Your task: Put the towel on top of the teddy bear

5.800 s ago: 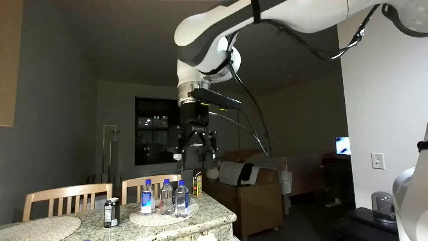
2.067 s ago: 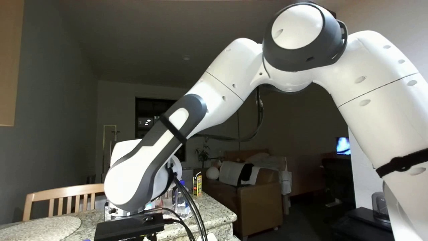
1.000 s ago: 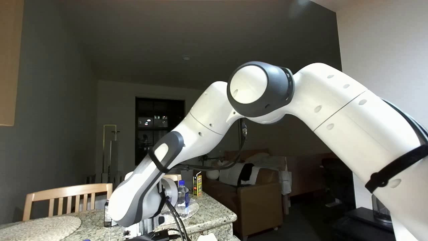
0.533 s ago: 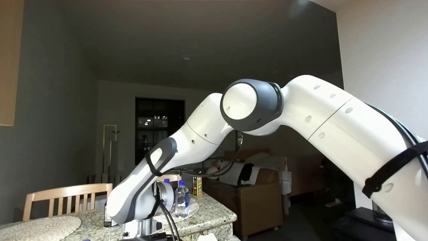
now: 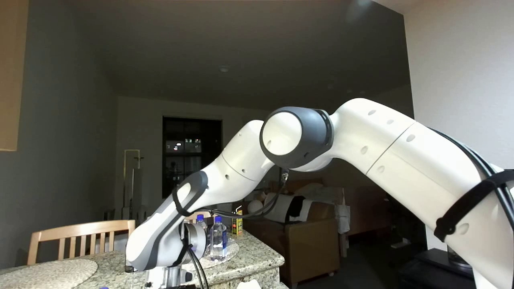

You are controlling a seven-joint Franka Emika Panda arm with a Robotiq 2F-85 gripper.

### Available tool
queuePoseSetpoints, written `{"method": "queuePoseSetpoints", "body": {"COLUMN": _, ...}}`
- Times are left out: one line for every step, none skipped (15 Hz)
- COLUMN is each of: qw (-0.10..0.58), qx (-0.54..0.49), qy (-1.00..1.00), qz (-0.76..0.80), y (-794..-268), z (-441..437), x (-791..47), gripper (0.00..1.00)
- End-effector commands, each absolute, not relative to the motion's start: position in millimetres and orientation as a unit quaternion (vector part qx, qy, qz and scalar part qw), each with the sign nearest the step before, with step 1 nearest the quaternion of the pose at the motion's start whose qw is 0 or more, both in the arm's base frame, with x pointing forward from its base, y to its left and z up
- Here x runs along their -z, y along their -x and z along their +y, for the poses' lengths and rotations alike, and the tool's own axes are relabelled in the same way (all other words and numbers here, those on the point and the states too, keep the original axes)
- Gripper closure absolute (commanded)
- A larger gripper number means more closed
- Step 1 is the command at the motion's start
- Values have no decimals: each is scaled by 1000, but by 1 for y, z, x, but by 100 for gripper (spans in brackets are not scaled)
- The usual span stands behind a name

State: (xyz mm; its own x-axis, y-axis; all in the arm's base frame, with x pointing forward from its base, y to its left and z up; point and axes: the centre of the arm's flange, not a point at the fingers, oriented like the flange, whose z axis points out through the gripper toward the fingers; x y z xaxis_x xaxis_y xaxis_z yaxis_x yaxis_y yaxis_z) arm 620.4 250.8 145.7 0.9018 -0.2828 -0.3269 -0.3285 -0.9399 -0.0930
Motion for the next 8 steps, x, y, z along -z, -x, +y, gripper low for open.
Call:
{"method": "queuePoseSetpoints", "body": {"qw": 68, "qx": -168, "qy": 973, "qz": 145, "y": -630, "z": 242, "x": -151, "gripper": 0}}
{"method": "queuePoseSetpoints", "body": {"qw": 69, "qx": -170, "qy": 972, "qz": 144, "y": -631, "z": 241, "x": -151, "gripper": 0}}
{"method": "queuePoseSetpoints", "body": {"qw": 73, "qx": -170, "qy": 973, "qz": 140, "y": -632, "z": 242, "x": -149, "gripper": 0}}
{"method": "queuePoseSetpoints", "body": {"qw": 75, "qx": -168, "qy": 973, "qz": 136, "y": -633, "z": 242, "x": -147, "gripper": 0}}
{"method": "queuePoseSetpoints", "body": {"qw": 80, "qx": -169, "qy": 973, "qz": 134, "y": -635, "z": 243, "x": -143, "gripper": 0}}
{"method": "queuePoseSetpoints", "body": {"qw": 83, "qx": -168, "qy": 974, "qz": 131, "y": -635, "z": 241, "x": -141, "gripper": 0}}
{"method": "queuePoseSetpoints", "body": {"qw": 86, "qx": -167, "qy": 974, "qz": 129, "y": -636, "z": 239, "x": -138, "gripper": 0}}
{"method": "queuePoseSetpoints", "body": {"qw": 88, "qx": -169, "qy": 974, "qz": 127, "y": -637, "z": 237, "x": -135, "gripper": 0}}
